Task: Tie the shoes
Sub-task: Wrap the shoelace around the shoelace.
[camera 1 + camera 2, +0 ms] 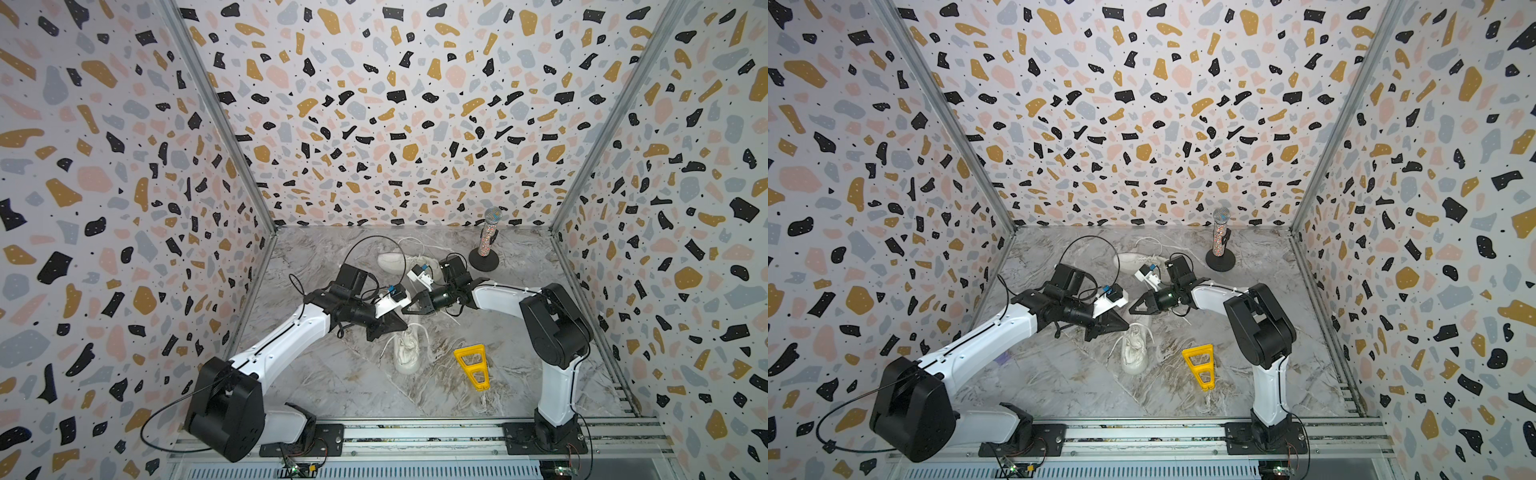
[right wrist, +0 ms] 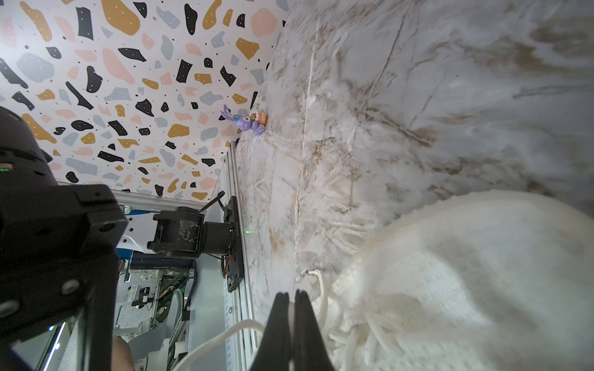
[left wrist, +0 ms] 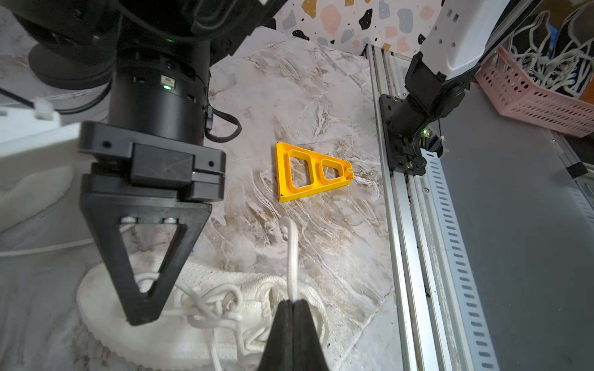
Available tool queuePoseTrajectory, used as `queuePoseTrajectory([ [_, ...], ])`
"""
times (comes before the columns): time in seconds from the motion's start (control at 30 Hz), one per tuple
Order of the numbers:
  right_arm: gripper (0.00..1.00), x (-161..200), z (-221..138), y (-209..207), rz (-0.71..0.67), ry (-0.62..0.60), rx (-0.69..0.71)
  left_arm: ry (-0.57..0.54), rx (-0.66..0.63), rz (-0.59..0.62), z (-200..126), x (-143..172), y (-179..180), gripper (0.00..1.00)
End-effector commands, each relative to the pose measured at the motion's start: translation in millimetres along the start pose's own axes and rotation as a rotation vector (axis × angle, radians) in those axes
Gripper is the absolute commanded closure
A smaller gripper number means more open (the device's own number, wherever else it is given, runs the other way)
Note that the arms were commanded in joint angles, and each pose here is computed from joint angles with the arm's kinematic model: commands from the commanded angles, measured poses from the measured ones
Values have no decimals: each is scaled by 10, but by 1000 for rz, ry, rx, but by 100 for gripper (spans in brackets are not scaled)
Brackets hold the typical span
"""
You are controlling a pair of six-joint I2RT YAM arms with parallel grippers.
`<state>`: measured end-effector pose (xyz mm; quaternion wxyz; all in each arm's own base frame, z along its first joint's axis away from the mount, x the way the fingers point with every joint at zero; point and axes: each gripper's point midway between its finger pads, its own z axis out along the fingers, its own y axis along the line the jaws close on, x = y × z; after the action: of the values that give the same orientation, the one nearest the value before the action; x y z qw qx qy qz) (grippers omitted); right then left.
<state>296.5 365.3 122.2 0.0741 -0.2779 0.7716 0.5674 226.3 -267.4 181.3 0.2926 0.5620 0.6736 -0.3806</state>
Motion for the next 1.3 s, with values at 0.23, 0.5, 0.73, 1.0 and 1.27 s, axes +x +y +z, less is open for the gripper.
queuePoseTrajectory([
  [0.23, 100, -110, -52, 192, -53, 1, -48, 54, -56, 121, 413, -227, 118, 100],
  [0.5, 100, -111, -39, 157, -44, 5, -50, 51, -26, 119, 689, -355, 33, 100],
  [0.73, 100, -98, -32, 136, -42, 9, -48, 68, -22, 106, 846, -371, 35, 94],
  [1.0, 100, -94, -50, 111, -39, 8, -43, 88, -20, 129, 726, -320, -75, 60],
  [1.27, 100, -95, -72, 124, -49, 5, -35, 164, 44, 40, 335, -78, -239, 53],
])
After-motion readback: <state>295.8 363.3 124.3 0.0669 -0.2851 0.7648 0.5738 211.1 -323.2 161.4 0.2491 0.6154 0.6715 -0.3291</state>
